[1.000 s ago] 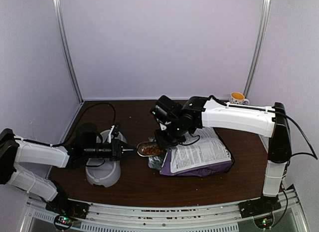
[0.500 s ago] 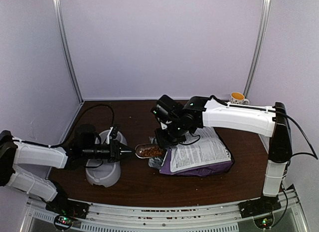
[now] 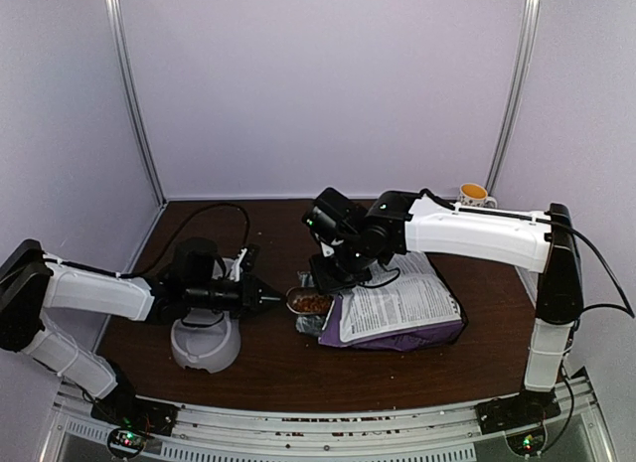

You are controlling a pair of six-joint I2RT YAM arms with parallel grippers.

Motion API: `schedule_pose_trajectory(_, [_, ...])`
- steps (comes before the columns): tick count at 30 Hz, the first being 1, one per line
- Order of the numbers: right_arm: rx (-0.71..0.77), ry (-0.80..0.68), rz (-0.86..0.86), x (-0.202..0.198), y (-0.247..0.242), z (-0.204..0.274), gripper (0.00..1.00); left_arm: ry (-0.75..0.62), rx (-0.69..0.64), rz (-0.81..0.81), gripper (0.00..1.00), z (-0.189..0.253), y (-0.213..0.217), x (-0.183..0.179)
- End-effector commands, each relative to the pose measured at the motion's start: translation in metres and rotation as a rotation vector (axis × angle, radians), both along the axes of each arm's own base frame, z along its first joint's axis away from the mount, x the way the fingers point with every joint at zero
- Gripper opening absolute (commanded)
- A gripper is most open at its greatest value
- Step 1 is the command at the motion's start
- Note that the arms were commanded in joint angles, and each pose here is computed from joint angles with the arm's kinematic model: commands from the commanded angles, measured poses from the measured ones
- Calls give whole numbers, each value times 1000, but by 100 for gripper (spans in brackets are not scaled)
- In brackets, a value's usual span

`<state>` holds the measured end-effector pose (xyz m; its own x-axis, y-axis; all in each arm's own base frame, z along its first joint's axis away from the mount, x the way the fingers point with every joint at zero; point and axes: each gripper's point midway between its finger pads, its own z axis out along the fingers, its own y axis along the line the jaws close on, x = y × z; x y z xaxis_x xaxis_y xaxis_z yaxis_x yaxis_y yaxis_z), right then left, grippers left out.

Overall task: Serve the pet food
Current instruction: Collect the pet food from the pet food bag.

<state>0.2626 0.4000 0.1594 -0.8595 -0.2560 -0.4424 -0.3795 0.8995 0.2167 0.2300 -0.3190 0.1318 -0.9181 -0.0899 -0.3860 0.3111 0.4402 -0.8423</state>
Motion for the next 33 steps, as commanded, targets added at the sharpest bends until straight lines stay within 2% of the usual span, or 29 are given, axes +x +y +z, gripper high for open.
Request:
schedule_pose_trajectory(1, [55, -49, -23, 8, -2, 27, 0, -53, 61, 14, 0, 6, -7, 6])
schedule_pose_trajectory(15, [55, -45, -20, 8, -1, 25, 0, -106, 175, 7, 0, 10, -10, 6])
schedule_pose_trajectory(20, [58, -45, -20, 8, -1, 26, 0, -105, 132, -12, 0, 12, -15, 3])
schedule_pose_trajectory(33, [62, -45, -26, 7, -3, 28, 0, -67, -86, -20, 0, 30, -16, -4])
